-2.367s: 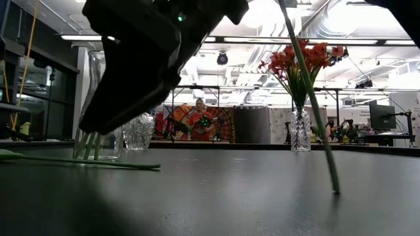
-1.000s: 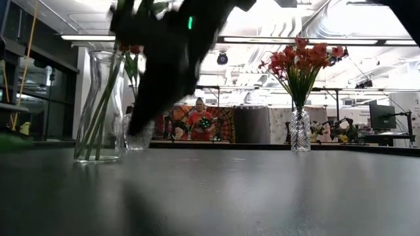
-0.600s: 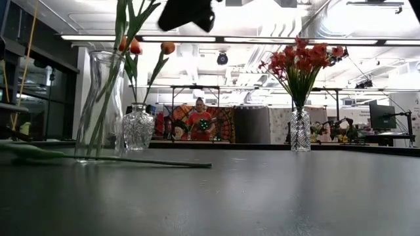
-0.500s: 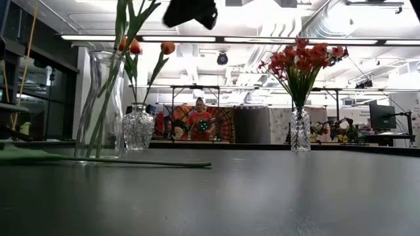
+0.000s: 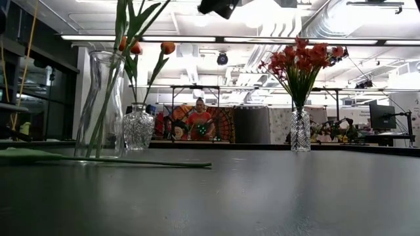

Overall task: Sort flowers into vase by color
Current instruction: Put the dark red flower into the green vase, then put the left dark red flower into the green vase

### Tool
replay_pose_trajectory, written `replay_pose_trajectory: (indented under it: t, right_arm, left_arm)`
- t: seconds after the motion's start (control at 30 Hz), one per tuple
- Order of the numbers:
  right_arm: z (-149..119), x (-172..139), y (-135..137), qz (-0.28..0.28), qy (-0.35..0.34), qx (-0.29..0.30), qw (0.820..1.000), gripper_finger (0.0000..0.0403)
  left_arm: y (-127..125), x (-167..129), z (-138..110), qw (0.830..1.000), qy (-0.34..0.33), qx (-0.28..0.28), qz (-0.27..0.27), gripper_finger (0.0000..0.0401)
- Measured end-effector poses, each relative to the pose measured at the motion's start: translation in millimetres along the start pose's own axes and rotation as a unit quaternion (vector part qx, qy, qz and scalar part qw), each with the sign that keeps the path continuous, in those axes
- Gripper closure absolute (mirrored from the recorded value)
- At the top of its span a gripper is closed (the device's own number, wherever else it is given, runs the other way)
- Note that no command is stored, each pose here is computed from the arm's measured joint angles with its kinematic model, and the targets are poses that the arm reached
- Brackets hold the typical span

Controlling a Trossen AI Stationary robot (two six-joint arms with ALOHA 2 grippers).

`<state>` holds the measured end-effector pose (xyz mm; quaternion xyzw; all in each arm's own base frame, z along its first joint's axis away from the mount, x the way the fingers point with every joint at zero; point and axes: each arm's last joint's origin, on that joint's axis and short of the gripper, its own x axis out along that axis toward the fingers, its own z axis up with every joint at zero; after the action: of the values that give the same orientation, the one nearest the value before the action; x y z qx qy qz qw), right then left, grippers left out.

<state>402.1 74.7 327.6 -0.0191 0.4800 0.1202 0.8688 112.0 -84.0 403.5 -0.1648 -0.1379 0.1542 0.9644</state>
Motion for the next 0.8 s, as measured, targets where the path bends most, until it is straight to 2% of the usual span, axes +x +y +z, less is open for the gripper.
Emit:
replay_pose_trajectory:
  t: [0.1, 0.2, 0.37, 0.53, 0.6, 0.67, 0.8]
  right_arm:
    - [-0.4, -2.6, -8.9, -0.002, -0.001, 0.006, 1.000, 0.0403]
    - [1.3, -8.3, -21.6, -0.009, -0.016, 0.022, 1.000, 0.0403]
    - [5.2, -21.1, -40.6, -0.023, -0.055, 0.062, 0.996, 0.0403]
    - [12.5, -27.6, -54.7, -0.049, -0.106, 0.110, 0.987, 0.0403]
    - [14.5, -28.5, -56.5, -0.058, -0.118, 0.115, 0.985, 0.0403]
    - [14.8, -28.6, -56.5, -0.059, -0.120, 0.116, 0.984, 0.0403]
    - [13.7, -27.4, -51.6, -0.053, -0.111, 0.107, 0.987, 0.0403]
  left_arm:
    - [-25.6, 12.1, 3.5, 0.998, 0.031, 0.060, 0.001, 0.0192]
    - [-52.9, 24.5, -3.4, 0.987, 0.085, 0.134, 0.001, 0.0192]
    - [-93.9, 47.9, -30.8, 0.955, 0.159, 0.248, 0.017, 0.0192]
    - [-130.2, 70.9, -52.6, 0.927, 0.155, 0.334, 0.069, 0.0192]
    - [-139.5, 83.0, -62.5, 0.918, 0.152, 0.353, 0.095, 0.0192]
    - [-146.2, 96.3, -69.1, 0.919, 0.152, 0.350, 0.104, 0.0192]
    - [-155.4, 121.4, -77.0, 0.926, 0.165, 0.331, 0.082, 0.0192]
